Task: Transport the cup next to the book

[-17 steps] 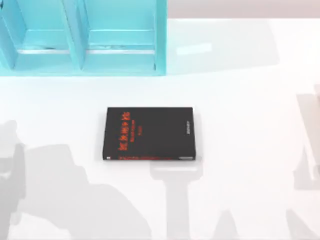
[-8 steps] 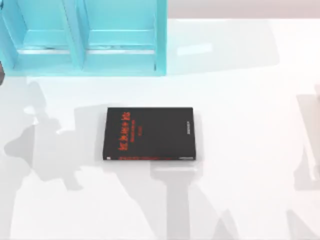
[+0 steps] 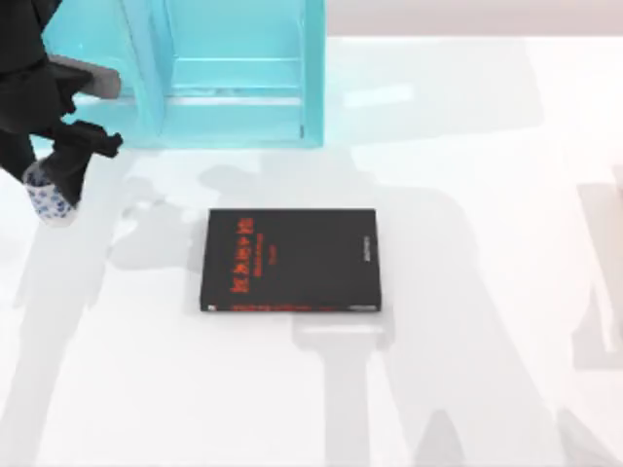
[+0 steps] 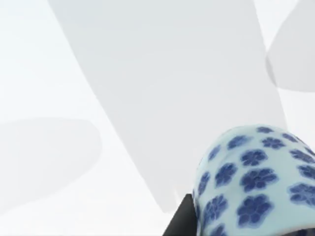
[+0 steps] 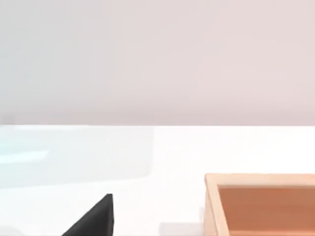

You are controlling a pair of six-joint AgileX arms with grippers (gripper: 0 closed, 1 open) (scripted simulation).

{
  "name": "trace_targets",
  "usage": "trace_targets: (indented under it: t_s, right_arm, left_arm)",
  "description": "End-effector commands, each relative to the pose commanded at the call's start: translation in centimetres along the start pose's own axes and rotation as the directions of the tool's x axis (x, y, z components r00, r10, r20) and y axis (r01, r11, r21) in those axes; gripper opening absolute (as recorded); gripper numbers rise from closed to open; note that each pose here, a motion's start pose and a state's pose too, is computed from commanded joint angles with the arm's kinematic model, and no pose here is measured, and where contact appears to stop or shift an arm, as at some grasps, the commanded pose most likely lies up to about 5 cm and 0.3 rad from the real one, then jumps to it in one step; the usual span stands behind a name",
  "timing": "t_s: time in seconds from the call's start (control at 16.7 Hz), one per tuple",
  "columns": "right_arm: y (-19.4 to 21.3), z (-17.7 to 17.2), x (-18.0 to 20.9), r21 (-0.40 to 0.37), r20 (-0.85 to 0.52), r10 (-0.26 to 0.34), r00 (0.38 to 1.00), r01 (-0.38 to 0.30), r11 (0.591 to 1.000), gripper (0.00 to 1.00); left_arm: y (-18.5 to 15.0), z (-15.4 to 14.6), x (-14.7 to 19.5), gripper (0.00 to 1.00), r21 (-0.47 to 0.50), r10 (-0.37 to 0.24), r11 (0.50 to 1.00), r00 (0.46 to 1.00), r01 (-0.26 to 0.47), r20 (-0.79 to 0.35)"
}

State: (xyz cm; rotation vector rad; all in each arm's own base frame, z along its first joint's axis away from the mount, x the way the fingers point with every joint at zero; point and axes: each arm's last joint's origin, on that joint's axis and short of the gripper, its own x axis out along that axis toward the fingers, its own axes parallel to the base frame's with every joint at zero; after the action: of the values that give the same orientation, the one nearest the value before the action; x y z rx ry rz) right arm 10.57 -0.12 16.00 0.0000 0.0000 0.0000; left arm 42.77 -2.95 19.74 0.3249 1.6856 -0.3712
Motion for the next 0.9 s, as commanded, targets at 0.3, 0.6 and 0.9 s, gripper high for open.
trace_targets:
  t_s: [0.3, 0.6, 0.9]
  right_arm:
    - [0.0, 0.0, 0.0, 0.0, 0.0, 0.0, 1.0, 0.0, 1.0, 1.0]
    - [0.0, 0.0, 0.0, 0.0, 0.0, 0.0, 1.0, 0.0, 1.0, 1.0]
    - [0.0, 0.0, 0.0, 0.0, 0.0, 0.0, 1.0, 0.0, 1.0, 1.0]
  left_arm:
    - [-4.8, 3.5, -1.9, 0.0, -0.297, 0.037, 0.955, 0.998, -0.02, 0.051]
    - [-7.3, 4.8, -3.5, 0.0, -0.403, 0.066, 0.915, 0.99, -0.012, 0.121]
    - [-7.1, 4.7, -3.6, 0.0, -0.407, 0.067, 0.913, 0.99, -0.01, 0.124]
